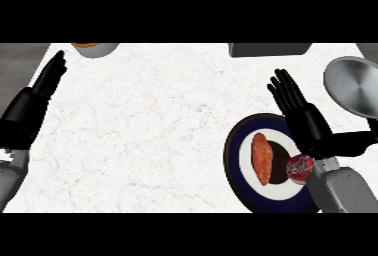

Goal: Pick the sweet potato from the plate and place it in the pan

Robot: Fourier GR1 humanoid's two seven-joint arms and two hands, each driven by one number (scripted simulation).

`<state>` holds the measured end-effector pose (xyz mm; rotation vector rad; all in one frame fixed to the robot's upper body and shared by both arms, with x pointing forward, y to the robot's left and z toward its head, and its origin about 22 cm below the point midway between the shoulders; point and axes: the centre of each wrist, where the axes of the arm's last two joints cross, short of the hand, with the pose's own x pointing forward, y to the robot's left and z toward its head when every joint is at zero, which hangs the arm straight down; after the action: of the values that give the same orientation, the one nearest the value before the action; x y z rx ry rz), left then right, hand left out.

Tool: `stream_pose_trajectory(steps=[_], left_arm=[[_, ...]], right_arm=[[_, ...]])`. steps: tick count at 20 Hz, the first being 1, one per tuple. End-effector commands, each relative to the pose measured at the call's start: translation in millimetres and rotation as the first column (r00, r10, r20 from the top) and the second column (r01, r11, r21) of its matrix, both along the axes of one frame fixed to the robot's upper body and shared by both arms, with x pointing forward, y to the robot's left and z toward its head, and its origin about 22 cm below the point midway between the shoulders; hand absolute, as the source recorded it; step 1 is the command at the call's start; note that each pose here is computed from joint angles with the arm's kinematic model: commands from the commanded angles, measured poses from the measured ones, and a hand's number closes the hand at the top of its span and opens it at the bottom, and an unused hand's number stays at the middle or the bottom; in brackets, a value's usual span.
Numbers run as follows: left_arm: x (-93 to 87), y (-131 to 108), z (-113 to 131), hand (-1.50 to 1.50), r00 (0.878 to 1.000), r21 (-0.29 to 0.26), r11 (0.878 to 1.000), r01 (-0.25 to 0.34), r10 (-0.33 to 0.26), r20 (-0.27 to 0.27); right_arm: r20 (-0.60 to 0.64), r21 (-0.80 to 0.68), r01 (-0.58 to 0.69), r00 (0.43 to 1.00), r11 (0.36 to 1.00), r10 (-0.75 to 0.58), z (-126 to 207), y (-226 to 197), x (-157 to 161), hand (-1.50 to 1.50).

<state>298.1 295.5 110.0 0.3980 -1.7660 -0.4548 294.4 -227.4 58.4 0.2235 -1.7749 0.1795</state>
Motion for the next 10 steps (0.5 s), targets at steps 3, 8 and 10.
stream_pose_trajectory(steps=[3, 8, 10], left_arm=[[-16.9, -56.6, -33.5, 0.00, 0.997, -0.194, 0.979, 0.055, -0.063, -0.038], [-38.6, -82.4, -73.6, 0.00, 0.989, -0.444, 0.894, 0.062, -0.116, -0.095], [-44.0, -92.5, -89.2, 0.00, 0.986, -0.472, 0.880, 0.062, -0.126, -0.105]], right_arm=[[0.076, 0.077, -0.170, 0.983, 0.982, 0.164, 8.7, -23.7, 12.1, 1.50], [0.006, -0.165, 0.078, 0.997, 0.983, -0.078, -1.4, -108.8, 2.4, 1.50], [0.018, -0.104, -0.005, 1.000, 0.995, 0.007, -19.4, -137.2, -18.1, -1.50]])
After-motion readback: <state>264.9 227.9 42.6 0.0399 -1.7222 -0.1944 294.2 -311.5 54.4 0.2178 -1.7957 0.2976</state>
